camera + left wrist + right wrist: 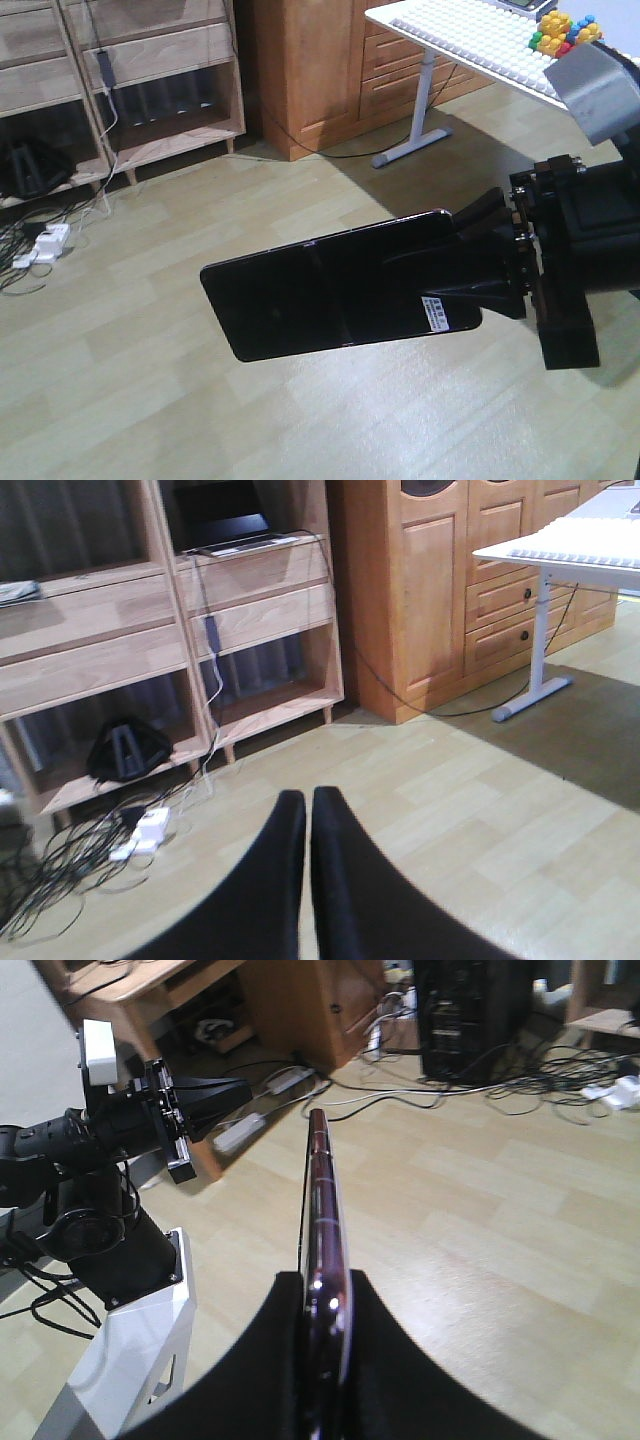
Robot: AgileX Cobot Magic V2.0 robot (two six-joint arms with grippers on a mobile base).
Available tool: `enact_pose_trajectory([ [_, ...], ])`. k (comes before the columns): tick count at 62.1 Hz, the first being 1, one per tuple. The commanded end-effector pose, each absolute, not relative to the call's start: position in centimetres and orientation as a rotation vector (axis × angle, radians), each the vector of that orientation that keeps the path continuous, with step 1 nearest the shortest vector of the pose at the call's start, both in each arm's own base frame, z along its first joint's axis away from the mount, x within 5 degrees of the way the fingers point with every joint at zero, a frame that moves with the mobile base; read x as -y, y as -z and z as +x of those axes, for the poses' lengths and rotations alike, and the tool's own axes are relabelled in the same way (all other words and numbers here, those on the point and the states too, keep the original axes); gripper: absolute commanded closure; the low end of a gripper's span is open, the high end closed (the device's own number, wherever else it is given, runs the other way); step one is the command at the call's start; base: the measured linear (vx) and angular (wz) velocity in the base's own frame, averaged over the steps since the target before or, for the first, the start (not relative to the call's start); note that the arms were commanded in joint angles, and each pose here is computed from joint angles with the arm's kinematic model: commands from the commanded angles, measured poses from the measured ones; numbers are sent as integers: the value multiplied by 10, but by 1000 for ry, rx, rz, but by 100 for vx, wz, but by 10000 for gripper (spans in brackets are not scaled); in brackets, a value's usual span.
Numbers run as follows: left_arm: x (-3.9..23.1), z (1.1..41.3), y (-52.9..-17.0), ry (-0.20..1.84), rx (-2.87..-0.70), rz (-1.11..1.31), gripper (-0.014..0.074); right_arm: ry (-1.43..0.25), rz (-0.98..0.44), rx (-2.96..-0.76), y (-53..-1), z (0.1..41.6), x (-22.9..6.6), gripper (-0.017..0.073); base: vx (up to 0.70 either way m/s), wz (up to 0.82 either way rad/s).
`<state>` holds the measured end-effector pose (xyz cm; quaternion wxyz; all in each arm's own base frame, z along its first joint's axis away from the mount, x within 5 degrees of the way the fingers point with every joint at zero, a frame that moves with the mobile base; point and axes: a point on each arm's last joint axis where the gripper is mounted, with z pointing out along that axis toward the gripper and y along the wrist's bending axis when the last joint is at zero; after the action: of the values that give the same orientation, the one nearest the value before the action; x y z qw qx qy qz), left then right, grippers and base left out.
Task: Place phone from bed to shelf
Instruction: 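Drive the base away from the bed toward the wooden shelf, holding the phone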
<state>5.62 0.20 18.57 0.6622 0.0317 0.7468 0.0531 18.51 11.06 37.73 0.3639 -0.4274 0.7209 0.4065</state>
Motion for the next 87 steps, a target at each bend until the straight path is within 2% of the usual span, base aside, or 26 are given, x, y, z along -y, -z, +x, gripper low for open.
enact_pose_trajectory([
  [1, -2, 55, -200, -112, -1581, 58, 592, -1148, -1097, -1757, -395, 175, -113, 561, 48, -16],
  [51, -2, 55, -200, -112, -1581, 58, 592, -1148, -1097, -1757, -395, 175, -113, 561, 49, -5],
  [87, -2, 55, -200, -112, -1581, 58, 592, -1148, -1097, -1757, -395, 175, -113, 561, 50, 10],
])
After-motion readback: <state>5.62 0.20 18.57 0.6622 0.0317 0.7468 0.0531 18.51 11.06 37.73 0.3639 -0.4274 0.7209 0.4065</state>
